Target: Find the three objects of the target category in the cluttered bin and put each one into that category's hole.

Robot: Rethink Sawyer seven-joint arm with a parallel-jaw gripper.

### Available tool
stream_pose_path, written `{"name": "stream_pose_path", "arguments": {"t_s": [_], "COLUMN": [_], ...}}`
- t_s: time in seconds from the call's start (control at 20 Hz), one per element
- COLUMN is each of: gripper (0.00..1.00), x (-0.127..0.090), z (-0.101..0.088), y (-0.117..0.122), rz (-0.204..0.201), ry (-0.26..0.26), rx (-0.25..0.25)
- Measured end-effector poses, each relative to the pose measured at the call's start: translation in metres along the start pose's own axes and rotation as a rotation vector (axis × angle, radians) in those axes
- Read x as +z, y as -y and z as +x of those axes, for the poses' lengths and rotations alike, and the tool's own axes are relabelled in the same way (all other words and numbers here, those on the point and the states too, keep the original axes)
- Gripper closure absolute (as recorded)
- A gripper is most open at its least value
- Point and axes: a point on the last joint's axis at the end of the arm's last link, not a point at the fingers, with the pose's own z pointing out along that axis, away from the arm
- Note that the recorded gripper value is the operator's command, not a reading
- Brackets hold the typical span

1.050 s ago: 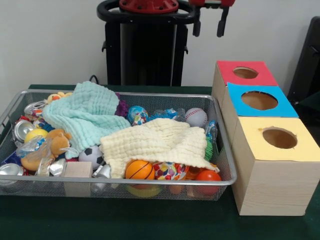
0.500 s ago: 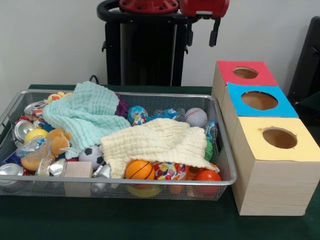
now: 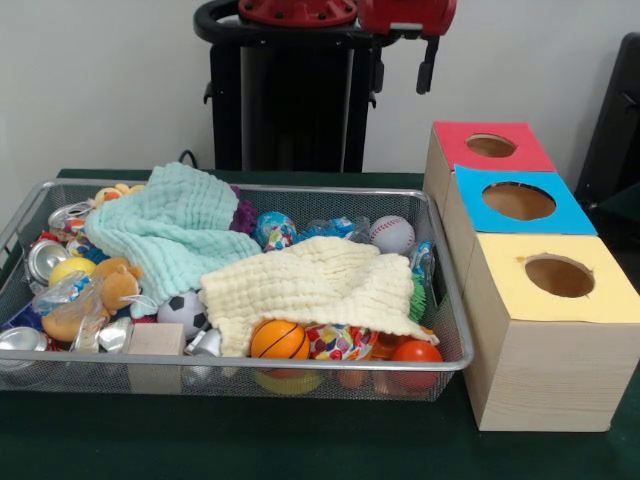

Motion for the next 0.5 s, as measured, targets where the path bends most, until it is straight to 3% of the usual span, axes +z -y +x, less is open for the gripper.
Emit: {"name": "stream_pose_path", "arguments": {"t_s": [0.5], "gripper": [0.00], "x": [0.013], "z": [0.003], "y": [0.002], "rz": [0.006], "ry": [-0.004], "rx": [-0.011]}}
